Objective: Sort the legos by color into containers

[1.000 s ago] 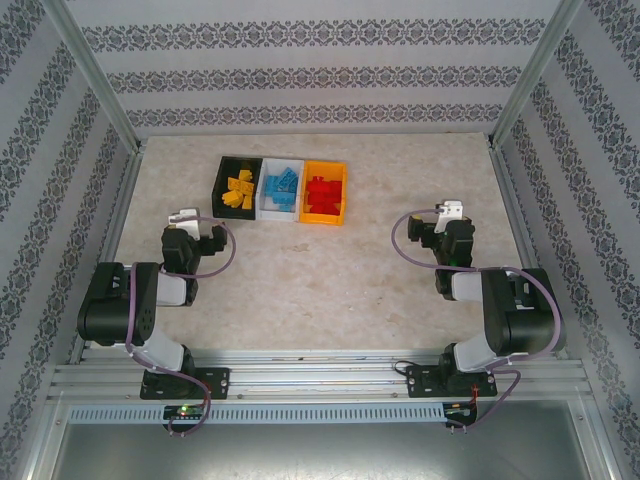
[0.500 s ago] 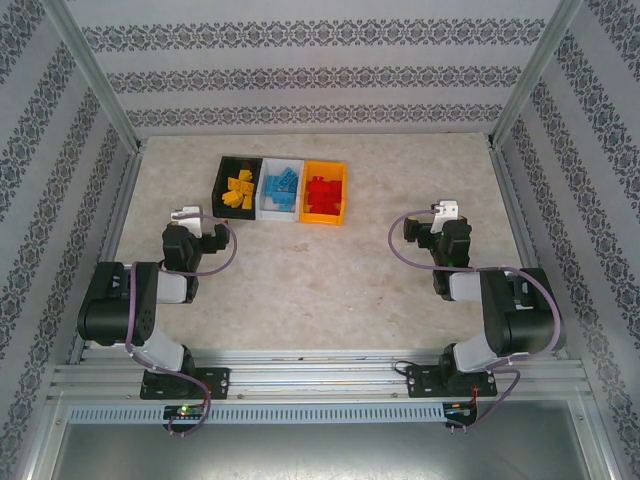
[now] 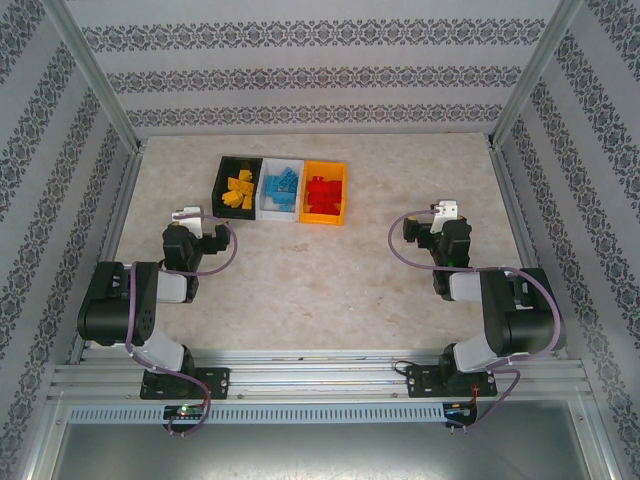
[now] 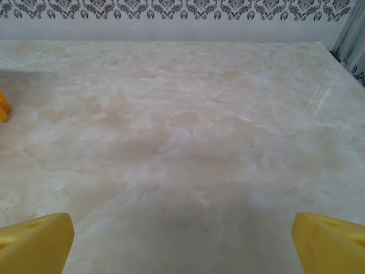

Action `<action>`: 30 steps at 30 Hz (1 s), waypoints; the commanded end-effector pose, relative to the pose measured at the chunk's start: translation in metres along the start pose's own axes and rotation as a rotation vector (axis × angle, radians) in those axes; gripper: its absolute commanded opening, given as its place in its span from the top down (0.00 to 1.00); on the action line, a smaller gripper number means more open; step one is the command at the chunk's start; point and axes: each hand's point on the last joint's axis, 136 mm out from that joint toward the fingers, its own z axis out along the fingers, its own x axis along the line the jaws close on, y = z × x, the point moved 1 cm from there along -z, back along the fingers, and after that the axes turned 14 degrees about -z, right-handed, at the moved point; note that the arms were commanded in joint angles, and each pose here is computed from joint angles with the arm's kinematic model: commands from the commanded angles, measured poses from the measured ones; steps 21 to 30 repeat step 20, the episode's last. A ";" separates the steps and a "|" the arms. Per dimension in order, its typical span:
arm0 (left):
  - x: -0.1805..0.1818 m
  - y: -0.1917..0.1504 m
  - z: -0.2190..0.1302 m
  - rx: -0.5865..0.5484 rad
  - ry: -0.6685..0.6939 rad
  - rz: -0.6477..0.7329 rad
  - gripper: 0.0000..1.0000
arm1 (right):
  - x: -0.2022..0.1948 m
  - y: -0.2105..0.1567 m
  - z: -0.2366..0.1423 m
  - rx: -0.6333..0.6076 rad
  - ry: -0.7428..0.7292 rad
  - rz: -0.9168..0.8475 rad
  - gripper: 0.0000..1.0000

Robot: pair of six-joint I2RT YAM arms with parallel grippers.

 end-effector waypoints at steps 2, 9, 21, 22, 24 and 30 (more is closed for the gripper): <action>-0.007 0.001 0.003 0.006 -0.028 0.019 0.00 | -0.002 0.006 0.002 -0.020 0.003 -0.005 0.02; -0.007 0.001 0.003 0.006 -0.027 0.018 0.00 | -0.002 0.006 0.002 -0.020 0.004 -0.005 0.02; -0.008 0.001 0.003 0.006 -0.028 0.019 0.00 | -0.002 0.005 0.002 -0.021 0.002 -0.006 0.02; -0.008 0.001 0.003 0.006 -0.028 0.019 0.00 | -0.002 0.005 0.002 -0.021 0.002 -0.006 0.02; -0.008 0.001 0.003 0.006 -0.028 0.019 0.00 | -0.002 0.005 0.002 -0.021 0.002 -0.006 0.02; -0.008 0.001 0.003 0.006 -0.028 0.019 0.00 | -0.002 0.005 0.002 -0.021 0.002 -0.006 0.02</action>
